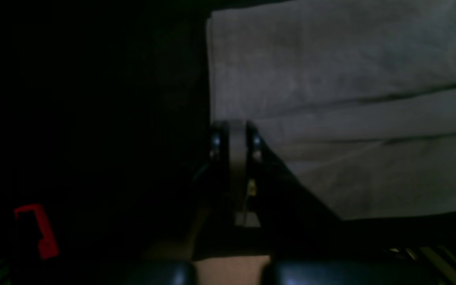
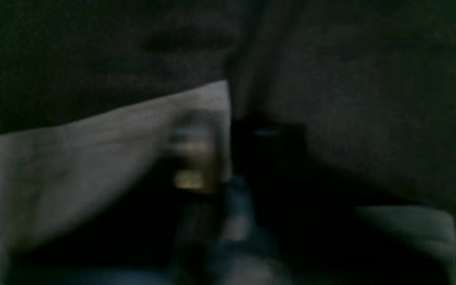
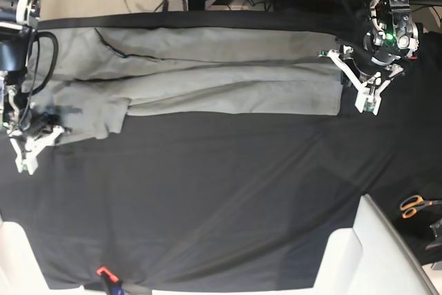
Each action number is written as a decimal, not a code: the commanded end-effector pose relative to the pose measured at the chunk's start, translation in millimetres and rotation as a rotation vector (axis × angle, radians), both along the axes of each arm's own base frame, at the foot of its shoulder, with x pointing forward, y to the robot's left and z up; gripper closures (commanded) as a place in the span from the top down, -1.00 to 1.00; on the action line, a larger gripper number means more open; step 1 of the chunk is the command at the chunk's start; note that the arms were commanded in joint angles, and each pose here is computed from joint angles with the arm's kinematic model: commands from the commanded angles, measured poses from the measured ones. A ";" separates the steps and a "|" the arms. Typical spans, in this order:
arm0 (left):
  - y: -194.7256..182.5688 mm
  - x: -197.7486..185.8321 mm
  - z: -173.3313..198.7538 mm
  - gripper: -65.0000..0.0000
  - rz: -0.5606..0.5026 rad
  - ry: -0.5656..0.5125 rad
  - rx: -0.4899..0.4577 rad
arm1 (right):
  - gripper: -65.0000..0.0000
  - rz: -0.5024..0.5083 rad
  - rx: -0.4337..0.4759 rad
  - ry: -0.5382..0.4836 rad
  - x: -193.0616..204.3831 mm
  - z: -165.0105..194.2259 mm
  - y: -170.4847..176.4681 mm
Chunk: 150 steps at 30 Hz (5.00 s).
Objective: Fold the T-shirt properly
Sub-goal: 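Regrasp the shirt end with the right gripper and smooth it flat, then release the shirt end with the left gripper and lift away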
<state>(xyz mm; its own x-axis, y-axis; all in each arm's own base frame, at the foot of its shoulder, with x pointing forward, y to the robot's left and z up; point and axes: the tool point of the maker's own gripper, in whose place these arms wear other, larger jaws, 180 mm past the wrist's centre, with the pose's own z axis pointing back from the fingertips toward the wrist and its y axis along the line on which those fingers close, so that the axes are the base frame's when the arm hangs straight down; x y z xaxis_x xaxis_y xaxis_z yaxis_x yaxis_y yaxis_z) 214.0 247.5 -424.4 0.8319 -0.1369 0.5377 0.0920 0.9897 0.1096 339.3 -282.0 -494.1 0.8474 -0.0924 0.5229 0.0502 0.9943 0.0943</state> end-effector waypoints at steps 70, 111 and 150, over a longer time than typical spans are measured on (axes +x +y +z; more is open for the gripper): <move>4.7 3.3 7.6 -1.00 -0.006 -0.025 0.017 | -0.30 -0.033 -0.178 -0.142 -83.3 97.1 -20.6; 2.7 4.5 7.0 -0.37 -0.001 -0.027 0.003 | -0.97 -0.297 -0.207 -0.572 -37.8 116.7 -97.1; -28.4 -22.3 -55.0 1.00 0.049 -0.022 -0.588 | -0.97 -0.238 -0.229 -0.459 -91.3 100.2 -74.2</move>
<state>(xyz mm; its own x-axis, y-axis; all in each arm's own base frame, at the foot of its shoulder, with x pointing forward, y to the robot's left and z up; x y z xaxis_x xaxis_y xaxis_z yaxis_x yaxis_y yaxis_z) 201.7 217.3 -472.4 0.7837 0.2589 0.5646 0.0527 0.8780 -0.4757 238.9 -348.4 -411.6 0.5442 -0.1207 0.8302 0.2798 0.9590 -0.0440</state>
